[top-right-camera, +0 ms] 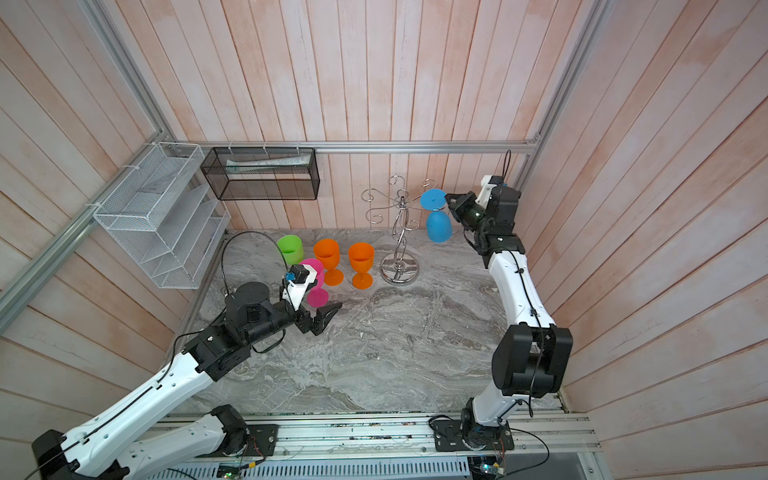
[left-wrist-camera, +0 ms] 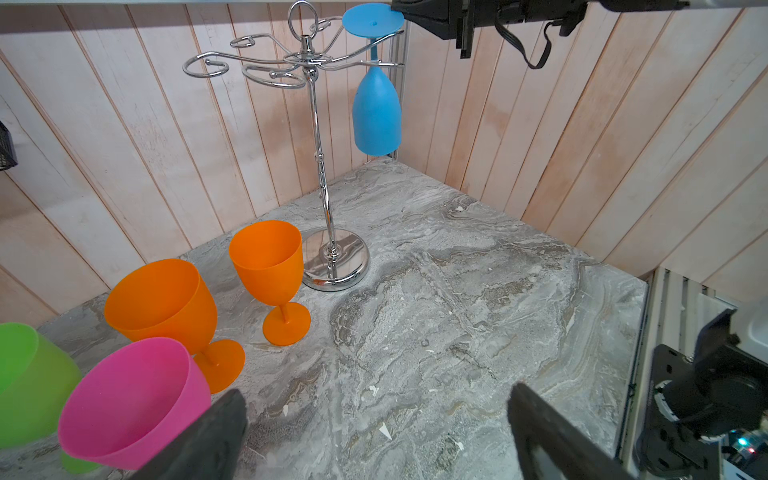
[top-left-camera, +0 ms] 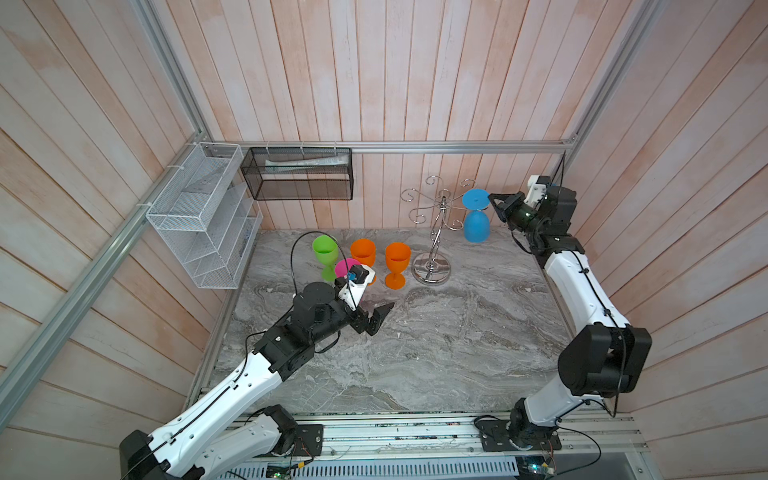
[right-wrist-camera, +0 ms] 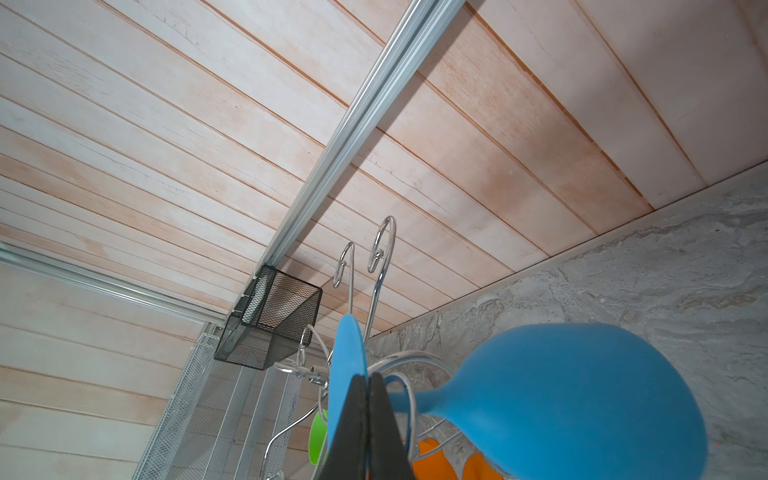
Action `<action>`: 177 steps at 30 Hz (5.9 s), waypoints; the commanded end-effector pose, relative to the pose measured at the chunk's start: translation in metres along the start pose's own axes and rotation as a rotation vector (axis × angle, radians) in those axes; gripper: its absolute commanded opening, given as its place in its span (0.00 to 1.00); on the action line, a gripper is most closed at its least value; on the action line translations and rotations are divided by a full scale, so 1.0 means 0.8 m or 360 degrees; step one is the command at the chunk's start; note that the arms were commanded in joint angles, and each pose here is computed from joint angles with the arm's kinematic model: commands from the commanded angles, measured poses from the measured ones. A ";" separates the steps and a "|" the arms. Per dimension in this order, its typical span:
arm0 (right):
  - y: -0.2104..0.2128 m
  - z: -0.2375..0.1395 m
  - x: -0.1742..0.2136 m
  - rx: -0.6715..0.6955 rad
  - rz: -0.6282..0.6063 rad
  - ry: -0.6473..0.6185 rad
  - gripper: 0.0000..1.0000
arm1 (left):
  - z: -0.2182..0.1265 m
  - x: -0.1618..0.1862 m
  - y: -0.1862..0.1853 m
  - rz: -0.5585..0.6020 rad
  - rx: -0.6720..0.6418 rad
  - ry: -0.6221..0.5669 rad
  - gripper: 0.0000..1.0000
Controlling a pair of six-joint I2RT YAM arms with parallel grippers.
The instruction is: Take the wine glass off the wine glass rack
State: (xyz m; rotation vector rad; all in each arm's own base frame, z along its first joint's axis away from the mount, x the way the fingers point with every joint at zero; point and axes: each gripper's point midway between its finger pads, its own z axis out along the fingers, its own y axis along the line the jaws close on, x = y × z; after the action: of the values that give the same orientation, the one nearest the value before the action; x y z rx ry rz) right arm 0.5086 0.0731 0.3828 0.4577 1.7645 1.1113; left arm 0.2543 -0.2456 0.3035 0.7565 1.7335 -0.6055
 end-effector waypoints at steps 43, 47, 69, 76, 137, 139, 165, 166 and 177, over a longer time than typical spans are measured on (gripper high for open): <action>0.044 -0.081 0.020 -0.0161 0.0121 -0.0213 0.00 | -0.002 -0.003 -0.005 0.0009 0.0026 -0.0022 0.99; 0.046 -0.077 0.027 -0.0157 0.0119 -0.0203 0.00 | -0.001 -0.002 -0.005 0.0009 0.0028 -0.0019 0.99; 0.050 -0.023 0.015 -0.0084 0.0060 -0.0235 0.00 | -0.001 -0.001 -0.004 0.0013 0.0018 -0.0013 0.99; 0.033 -0.026 -0.013 -0.0070 0.0084 -0.0316 0.00 | 0.000 0.001 -0.003 0.0015 0.0013 -0.0006 0.99; -0.015 -0.236 0.290 0.0047 0.0117 0.0230 0.00 | 0.057 0.016 -0.178 0.1643 -0.0388 -0.0100 0.69; -0.012 -0.228 0.298 0.0033 0.0130 0.0261 0.00 | 0.062 0.016 -0.175 0.1660 -0.0380 -0.0098 0.68; 0.027 -0.207 0.301 -0.0119 0.0182 0.0312 0.00 | 0.124 0.027 -0.138 0.1834 -0.0411 -0.0037 0.63; 0.027 -0.207 0.300 -0.0118 0.0182 0.0307 0.00 | 0.126 0.026 -0.137 0.1834 -0.0414 -0.0040 0.62; 0.030 -0.204 0.302 -0.0131 0.0179 0.0314 0.00 | 0.137 0.012 -0.126 0.1843 -0.0471 -0.0070 0.54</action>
State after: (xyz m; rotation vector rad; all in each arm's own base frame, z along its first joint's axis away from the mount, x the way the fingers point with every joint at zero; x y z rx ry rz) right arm 0.2489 0.1775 0.2695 0.4394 1.9444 1.3096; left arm 0.2442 -0.3818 0.2483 1.3643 1.0616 0.4376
